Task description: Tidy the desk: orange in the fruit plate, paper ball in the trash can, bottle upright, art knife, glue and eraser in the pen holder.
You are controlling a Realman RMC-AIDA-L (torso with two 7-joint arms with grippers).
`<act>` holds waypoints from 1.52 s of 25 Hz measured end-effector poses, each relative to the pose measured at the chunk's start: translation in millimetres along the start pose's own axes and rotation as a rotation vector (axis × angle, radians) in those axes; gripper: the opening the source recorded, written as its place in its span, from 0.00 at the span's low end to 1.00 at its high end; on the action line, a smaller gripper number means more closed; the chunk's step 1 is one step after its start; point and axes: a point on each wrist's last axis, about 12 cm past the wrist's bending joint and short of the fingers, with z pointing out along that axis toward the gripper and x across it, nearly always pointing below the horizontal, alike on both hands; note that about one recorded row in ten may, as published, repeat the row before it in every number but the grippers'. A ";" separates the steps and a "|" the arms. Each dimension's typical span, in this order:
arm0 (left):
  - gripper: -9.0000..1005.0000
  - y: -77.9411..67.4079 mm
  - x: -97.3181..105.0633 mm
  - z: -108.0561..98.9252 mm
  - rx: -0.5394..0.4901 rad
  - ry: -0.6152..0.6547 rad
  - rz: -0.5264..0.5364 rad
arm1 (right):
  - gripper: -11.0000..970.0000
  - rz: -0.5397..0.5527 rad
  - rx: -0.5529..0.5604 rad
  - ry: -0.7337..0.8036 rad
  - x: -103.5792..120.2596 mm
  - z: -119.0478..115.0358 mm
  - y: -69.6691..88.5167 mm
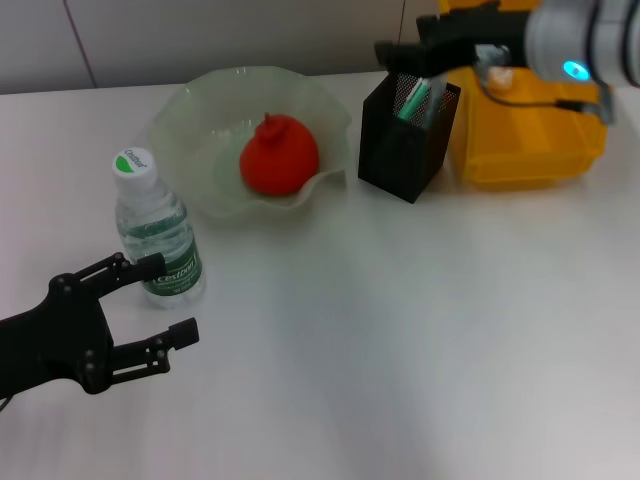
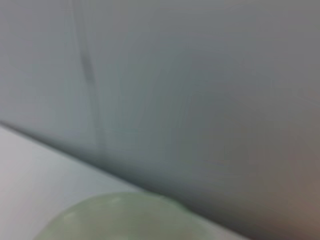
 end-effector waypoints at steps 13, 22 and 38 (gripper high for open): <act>0.86 1.3 -8.4 12.2 0.121 0.047 -0.064 | 0.65 -0.062 -0.479 -0.120 101.7 -103.1 5.8; 0.86 4.2 -12.9 17.3 0.173 0.085 -0.064 | 0.65 -0.038 -0.547 -0.236 173.4 -122.6 0.5; 0.86 6.2 -15.7 21.7 0.238 0.155 -0.079 | 0.65 -0.046 -0.572 -0.210 184.6 -115.9 6.2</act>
